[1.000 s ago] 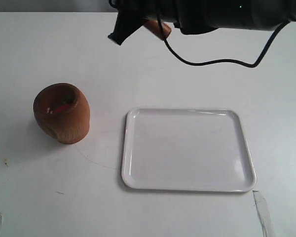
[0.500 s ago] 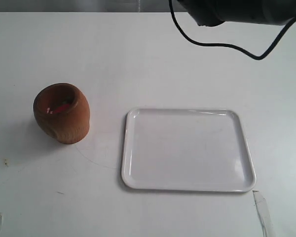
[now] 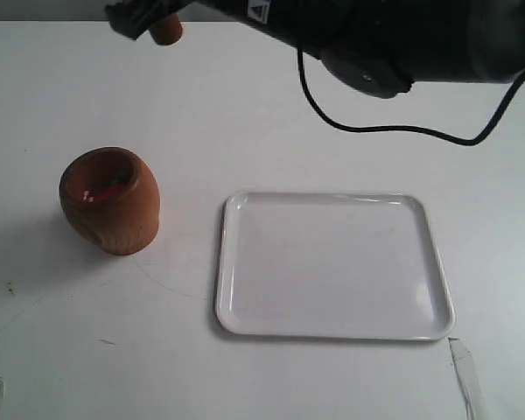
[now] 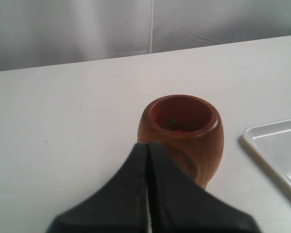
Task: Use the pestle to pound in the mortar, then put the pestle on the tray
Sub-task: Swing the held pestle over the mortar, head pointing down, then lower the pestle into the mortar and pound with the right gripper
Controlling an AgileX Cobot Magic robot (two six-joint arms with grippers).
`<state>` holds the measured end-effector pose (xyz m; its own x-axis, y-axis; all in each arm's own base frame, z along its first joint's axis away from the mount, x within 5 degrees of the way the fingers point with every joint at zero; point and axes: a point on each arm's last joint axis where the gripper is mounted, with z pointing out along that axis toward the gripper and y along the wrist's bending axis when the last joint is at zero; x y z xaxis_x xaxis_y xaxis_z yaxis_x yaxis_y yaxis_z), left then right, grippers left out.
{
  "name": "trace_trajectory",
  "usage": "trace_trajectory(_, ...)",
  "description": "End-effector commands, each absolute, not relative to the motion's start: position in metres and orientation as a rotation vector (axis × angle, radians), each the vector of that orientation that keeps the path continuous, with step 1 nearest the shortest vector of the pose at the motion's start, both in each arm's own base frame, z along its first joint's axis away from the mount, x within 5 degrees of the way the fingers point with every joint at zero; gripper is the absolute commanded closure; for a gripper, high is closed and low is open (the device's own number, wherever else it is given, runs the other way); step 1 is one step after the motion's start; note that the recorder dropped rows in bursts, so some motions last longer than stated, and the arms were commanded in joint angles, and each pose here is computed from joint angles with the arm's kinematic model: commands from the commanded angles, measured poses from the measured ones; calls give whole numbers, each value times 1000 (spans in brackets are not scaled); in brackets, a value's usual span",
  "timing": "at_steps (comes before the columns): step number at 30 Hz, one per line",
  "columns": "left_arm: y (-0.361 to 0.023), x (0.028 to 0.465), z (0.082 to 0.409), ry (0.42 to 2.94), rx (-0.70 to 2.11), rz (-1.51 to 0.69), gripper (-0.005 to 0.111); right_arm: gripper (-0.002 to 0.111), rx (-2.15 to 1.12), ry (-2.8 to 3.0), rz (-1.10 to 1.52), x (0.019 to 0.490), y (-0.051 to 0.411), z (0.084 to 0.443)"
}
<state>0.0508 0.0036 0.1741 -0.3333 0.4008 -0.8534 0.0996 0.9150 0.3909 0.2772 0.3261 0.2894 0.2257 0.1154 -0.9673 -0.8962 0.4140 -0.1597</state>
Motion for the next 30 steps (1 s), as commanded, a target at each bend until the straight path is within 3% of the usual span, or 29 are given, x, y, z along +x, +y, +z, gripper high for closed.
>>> trace_trajectory(1,3,51,174,1897,361,302,107,108,-806,1089,847,293,299,284)
trace_trajectory(7,3,51,174,1897,361,302,107,108,-987,977,1129,286,307,244)
trace_trajectory(14,3,51,174,1897,361,302,107,108,-1274,1034,1321,289,349,191)
trace_trajectory(24,3,51,174,1897,361,302,107,108,-1268,905,1370,276,386,214)
trace_trajectory(30,3,51,174,1897,361,302,107,108,-1301,934,1422,262,398,197)
